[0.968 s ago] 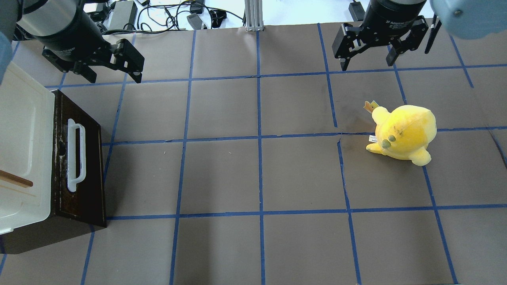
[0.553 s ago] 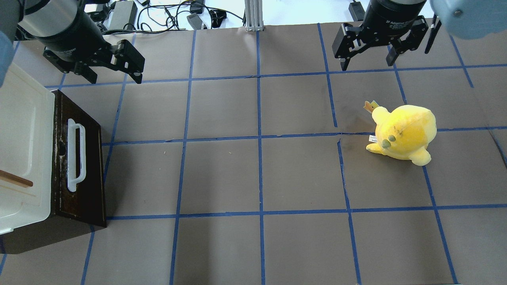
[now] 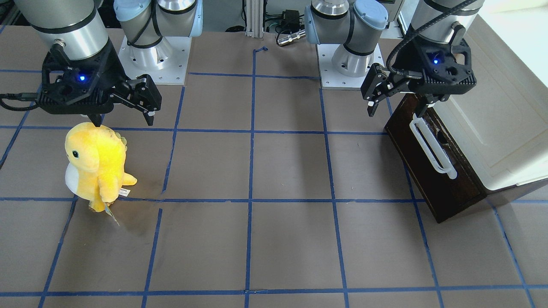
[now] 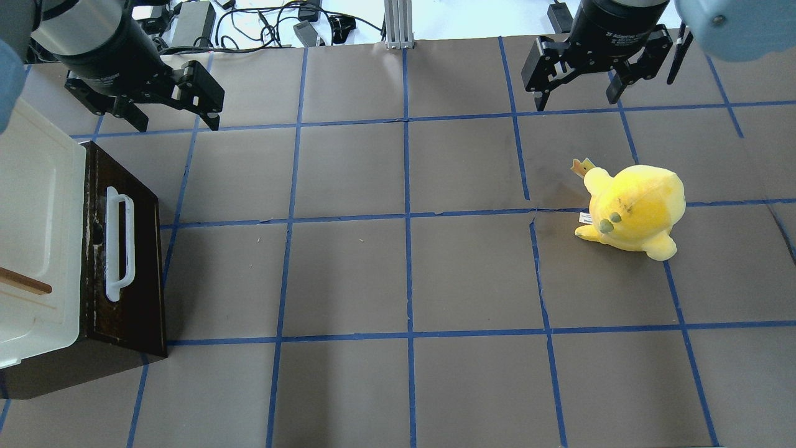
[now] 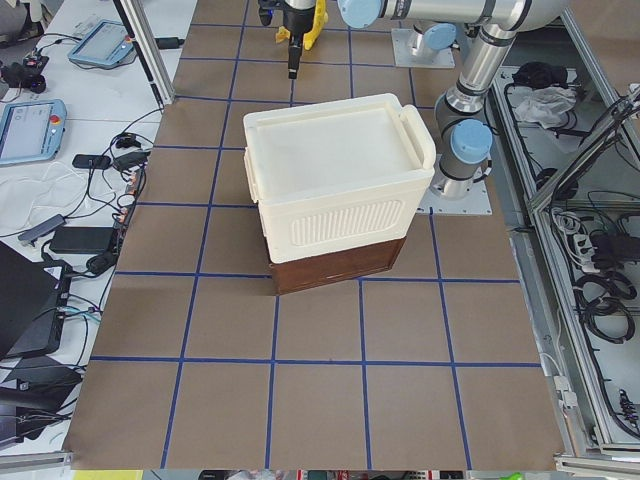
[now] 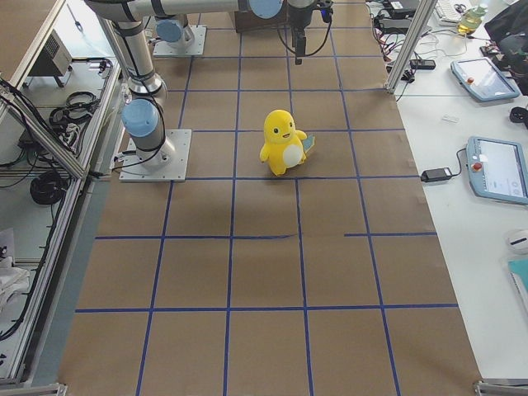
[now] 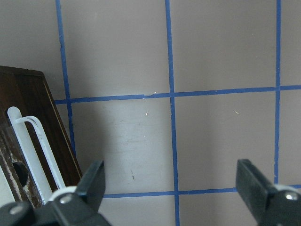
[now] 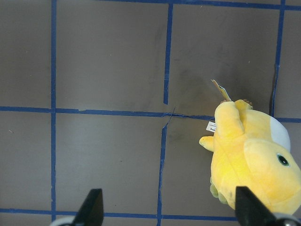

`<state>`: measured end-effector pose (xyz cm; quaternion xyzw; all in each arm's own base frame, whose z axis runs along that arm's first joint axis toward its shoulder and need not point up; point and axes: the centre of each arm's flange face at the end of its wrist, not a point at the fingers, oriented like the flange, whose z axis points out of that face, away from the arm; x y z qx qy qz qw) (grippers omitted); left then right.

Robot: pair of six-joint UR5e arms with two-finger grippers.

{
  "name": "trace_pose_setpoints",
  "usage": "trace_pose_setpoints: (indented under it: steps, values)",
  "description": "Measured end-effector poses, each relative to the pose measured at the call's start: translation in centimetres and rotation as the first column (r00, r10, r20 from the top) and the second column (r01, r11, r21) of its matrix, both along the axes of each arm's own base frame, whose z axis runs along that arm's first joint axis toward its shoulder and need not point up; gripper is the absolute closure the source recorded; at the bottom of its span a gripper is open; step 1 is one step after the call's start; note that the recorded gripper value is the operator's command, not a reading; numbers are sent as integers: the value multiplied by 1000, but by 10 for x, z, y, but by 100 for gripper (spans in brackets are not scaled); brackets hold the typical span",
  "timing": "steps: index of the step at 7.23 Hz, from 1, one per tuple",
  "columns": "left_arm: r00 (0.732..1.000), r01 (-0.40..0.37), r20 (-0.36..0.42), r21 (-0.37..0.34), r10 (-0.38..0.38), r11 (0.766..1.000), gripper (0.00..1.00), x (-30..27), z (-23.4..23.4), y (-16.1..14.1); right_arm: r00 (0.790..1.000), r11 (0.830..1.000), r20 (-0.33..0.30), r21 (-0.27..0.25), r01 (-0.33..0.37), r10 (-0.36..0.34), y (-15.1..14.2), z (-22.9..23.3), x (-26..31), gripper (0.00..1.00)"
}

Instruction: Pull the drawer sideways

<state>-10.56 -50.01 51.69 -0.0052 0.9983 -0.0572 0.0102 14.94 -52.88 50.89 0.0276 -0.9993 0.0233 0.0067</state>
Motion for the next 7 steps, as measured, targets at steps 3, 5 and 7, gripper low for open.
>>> trace_pose_setpoints:
  steps: [3,5,7]
  values:
    - [994,-110,39,82,107,991,0,-34,-63,-22,1000,1000,0,0,0,0,0,0,0,0]
    - [965,-164,223,100,139,981,0,-69,-116,-24,1000,1000,0,0,0,0,0,0,0,0]
    - [892,-182,435,107,118,977,0,-72,-160,-19,1000,1000,0,0,0,0,0,0,0,0]
